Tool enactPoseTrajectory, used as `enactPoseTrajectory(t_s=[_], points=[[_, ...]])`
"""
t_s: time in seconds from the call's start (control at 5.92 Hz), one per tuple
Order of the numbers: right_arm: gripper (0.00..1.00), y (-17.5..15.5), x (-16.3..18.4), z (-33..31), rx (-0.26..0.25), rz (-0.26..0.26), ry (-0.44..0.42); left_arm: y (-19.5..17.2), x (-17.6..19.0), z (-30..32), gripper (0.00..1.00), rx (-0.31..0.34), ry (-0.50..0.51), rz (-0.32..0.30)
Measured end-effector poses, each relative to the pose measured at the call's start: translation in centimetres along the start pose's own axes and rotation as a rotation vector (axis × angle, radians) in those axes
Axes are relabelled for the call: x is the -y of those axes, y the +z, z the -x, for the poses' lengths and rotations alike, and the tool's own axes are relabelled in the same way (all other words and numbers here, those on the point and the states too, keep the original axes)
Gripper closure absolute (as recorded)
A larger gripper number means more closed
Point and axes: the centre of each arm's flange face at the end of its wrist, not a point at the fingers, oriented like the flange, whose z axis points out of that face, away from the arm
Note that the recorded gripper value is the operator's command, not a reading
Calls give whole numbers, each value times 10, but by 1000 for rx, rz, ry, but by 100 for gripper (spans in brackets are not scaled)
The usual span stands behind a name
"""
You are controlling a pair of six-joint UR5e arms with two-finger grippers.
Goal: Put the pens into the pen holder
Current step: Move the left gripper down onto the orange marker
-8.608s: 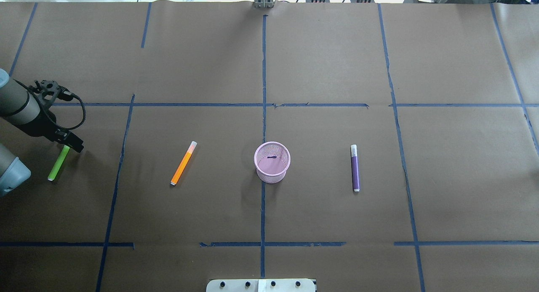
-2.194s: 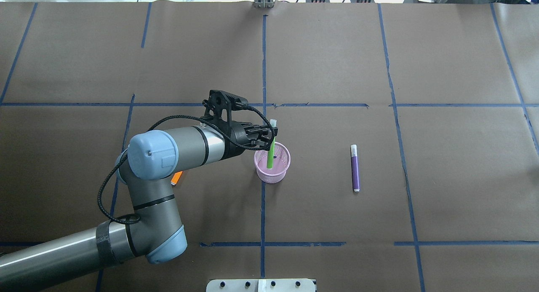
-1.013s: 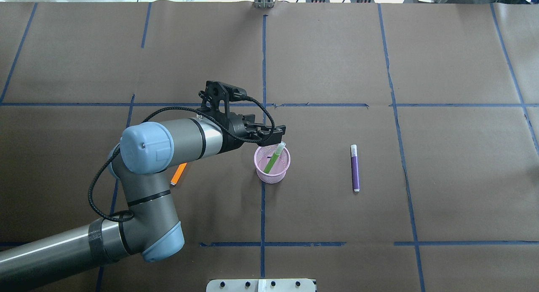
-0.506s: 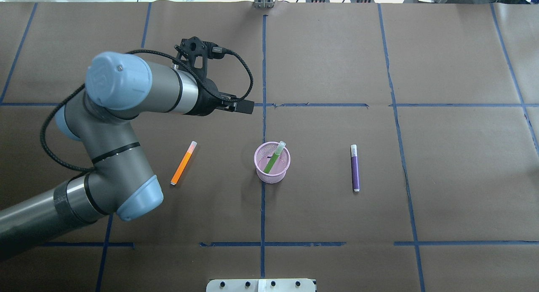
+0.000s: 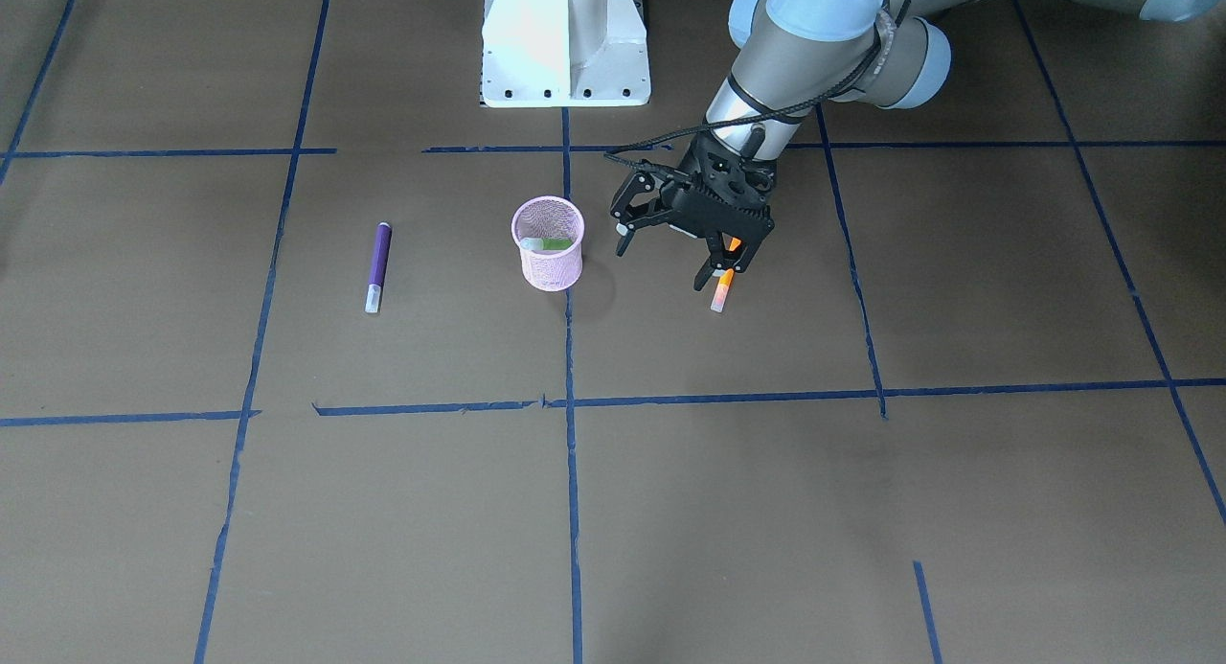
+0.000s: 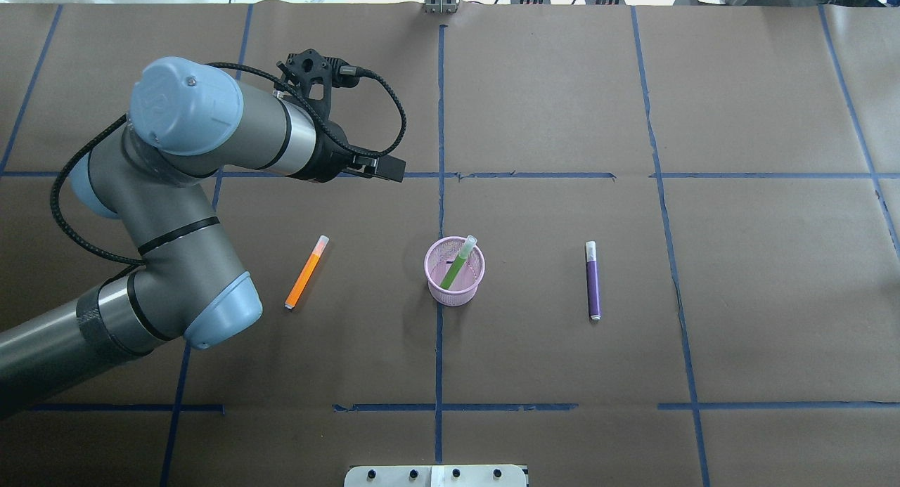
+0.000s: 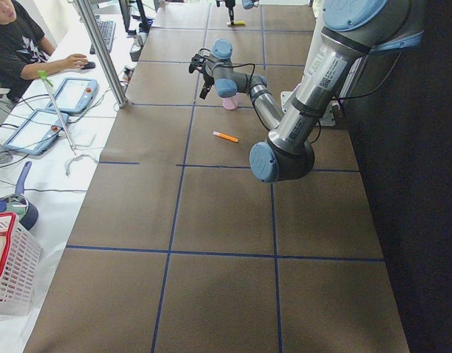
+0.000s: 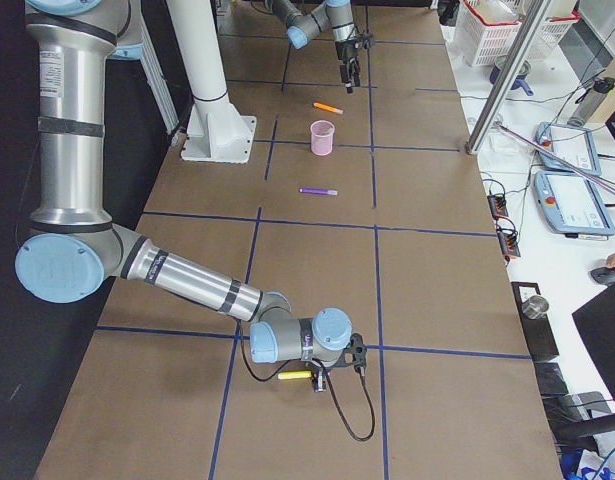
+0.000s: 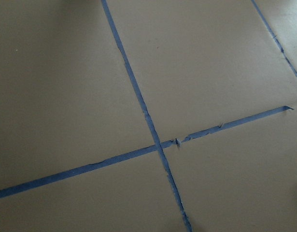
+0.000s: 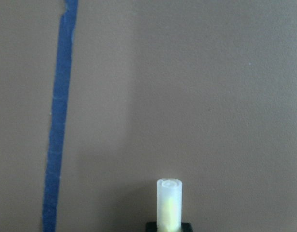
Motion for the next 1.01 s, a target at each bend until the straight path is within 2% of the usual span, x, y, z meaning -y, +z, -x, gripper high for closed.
enactPoseTrajectory(t_s=[0.34, 0.68, 1.01], points=[[100, -27, 23, 27, 4, -62, -48, 6, -3, 41, 0, 52, -33, 133], [100, -86, 50, 82, 17, -183, -102, 25, -15, 64, 0, 146, -8, 252], [100, -152, 67, 168, 52, -312, -149, 59, -22, 77, 0, 206, 63, 341]])
